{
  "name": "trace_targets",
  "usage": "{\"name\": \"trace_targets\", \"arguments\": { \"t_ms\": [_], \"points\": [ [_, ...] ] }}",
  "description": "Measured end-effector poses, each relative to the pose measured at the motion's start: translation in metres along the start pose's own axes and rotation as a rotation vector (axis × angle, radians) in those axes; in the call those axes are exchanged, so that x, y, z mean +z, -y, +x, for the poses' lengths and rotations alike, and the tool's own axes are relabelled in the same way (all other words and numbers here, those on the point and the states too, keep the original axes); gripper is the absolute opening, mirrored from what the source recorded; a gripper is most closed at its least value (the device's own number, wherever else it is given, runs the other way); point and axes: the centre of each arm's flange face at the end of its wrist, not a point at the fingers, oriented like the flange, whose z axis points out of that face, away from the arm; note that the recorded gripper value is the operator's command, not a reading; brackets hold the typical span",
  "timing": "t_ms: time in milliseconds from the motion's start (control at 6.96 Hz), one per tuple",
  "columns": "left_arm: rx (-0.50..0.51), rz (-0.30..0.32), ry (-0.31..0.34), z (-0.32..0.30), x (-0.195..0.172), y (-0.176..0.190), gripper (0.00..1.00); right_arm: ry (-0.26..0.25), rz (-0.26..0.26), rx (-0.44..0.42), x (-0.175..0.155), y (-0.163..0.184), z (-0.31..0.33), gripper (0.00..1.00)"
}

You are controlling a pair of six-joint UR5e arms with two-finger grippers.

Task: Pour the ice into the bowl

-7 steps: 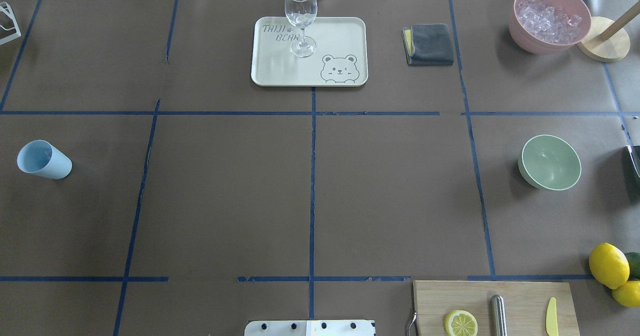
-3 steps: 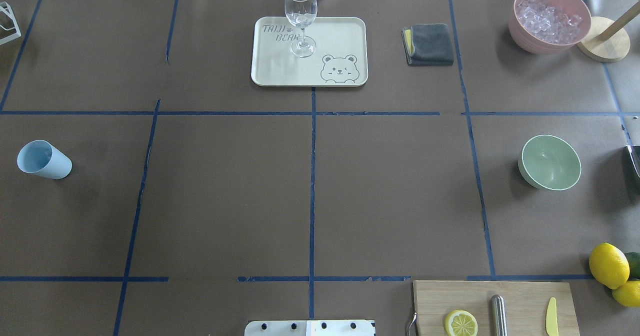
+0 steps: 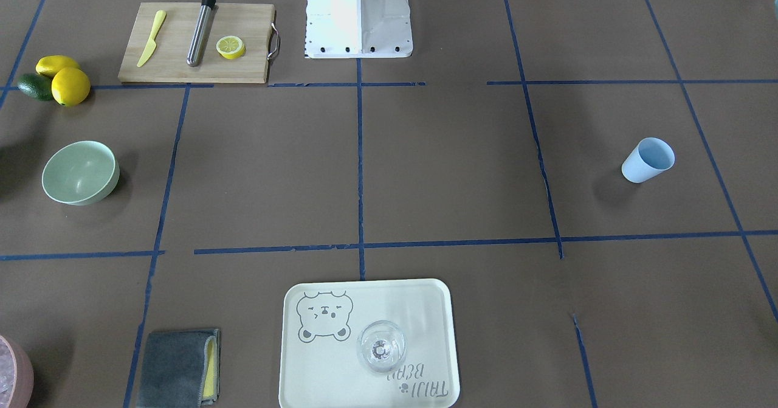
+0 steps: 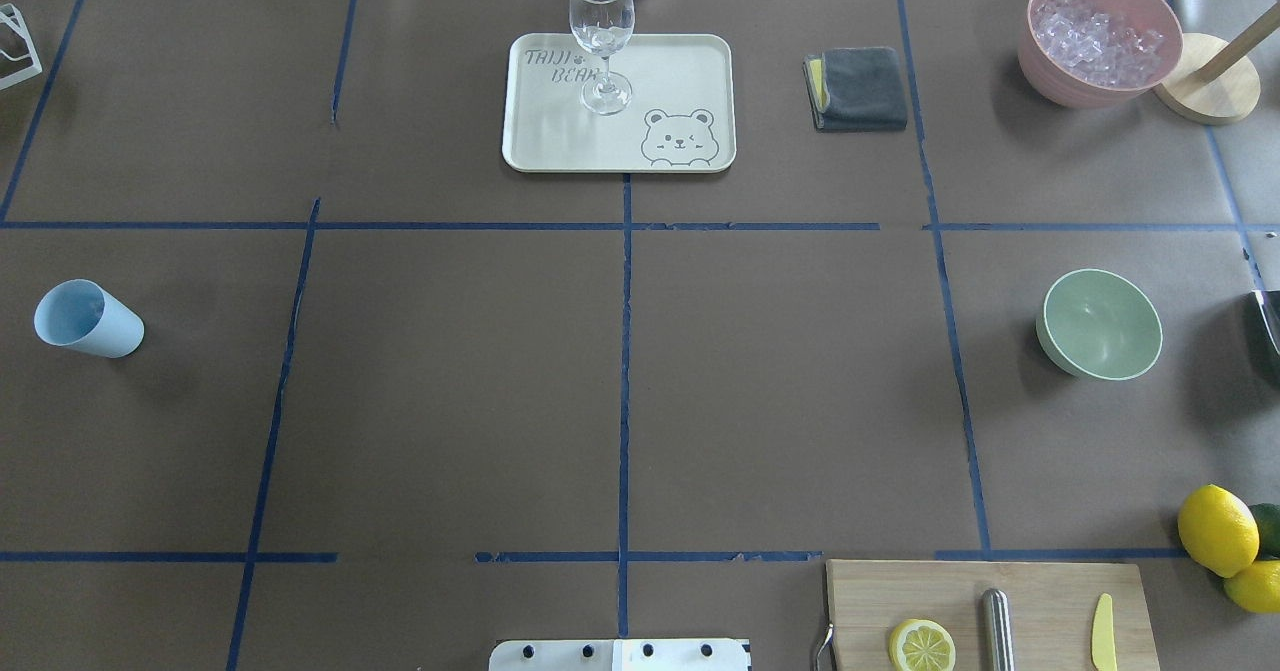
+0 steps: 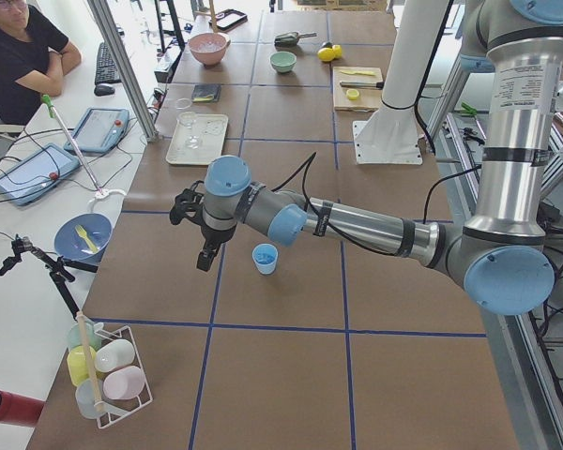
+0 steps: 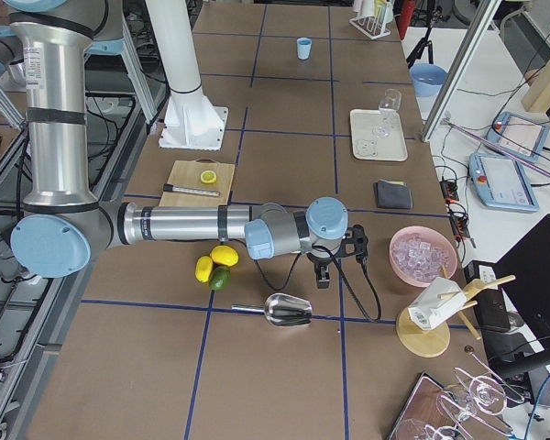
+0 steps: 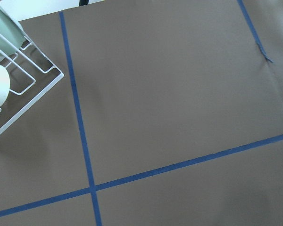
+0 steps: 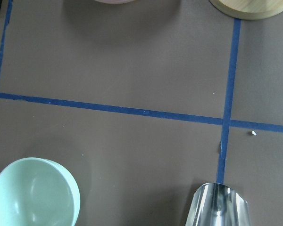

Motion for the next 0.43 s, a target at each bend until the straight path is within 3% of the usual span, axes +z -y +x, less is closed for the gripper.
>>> {"name": "trace_targets", "arguments": {
  "t_ms": [431],
  "points": [
    [-0.083,0.117,0.011,0.049,0.02,-0.07,1.0,-0.009,0.054,0.076,0.051,0.0,-0.062,1.0]
  ]
}}
